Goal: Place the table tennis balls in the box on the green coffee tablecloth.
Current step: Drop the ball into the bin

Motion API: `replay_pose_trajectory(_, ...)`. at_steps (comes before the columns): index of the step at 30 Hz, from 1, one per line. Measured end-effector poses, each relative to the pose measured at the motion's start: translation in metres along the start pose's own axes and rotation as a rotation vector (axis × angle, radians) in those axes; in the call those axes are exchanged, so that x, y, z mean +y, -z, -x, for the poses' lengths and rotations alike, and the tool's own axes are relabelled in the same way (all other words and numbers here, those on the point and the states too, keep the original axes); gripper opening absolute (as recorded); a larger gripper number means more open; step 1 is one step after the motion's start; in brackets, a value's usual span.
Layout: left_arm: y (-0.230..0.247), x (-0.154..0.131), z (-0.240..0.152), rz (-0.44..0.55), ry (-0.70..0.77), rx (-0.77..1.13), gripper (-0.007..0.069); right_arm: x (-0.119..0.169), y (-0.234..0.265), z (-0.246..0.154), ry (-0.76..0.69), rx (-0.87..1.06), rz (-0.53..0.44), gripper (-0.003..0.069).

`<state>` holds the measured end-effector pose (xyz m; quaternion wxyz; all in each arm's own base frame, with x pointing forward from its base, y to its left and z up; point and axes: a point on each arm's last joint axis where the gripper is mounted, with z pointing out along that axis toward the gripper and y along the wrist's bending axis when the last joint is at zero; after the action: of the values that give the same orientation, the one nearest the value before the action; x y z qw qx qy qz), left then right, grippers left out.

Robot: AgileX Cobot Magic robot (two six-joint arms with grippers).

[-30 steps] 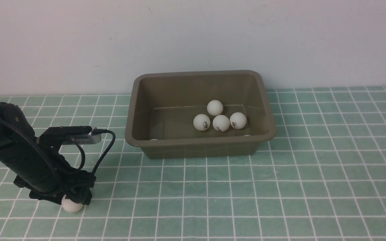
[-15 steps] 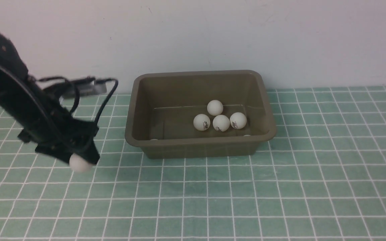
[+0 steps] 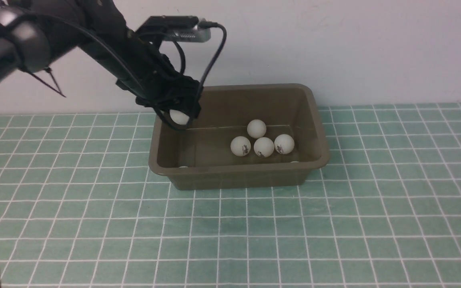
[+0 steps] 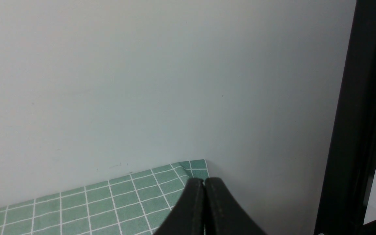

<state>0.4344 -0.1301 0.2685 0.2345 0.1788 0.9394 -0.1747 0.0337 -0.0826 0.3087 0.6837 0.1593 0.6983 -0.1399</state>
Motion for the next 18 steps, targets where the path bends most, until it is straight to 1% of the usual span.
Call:
replay_pose_trajectory(8,-0.046,0.013,0.005,-0.003,0.011,0.04,0.0385,0.0,0.0,0.0,0.0,0.001,-0.002,-0.0016)
replay_pose_trajectory(16,-0.048,0.015,0.01,-0.002,0.008,0.025,0.0387,0.0,0.0,0.0,0.0,0.001,-0.002,-0.0016)
replay_pose_trajectory(18,-0.048,0.014,0.008,-0.007,0.008,0.043,0.0376,0.0,0.0,0.0,0.0,0.001,-0.002,-0.0016)
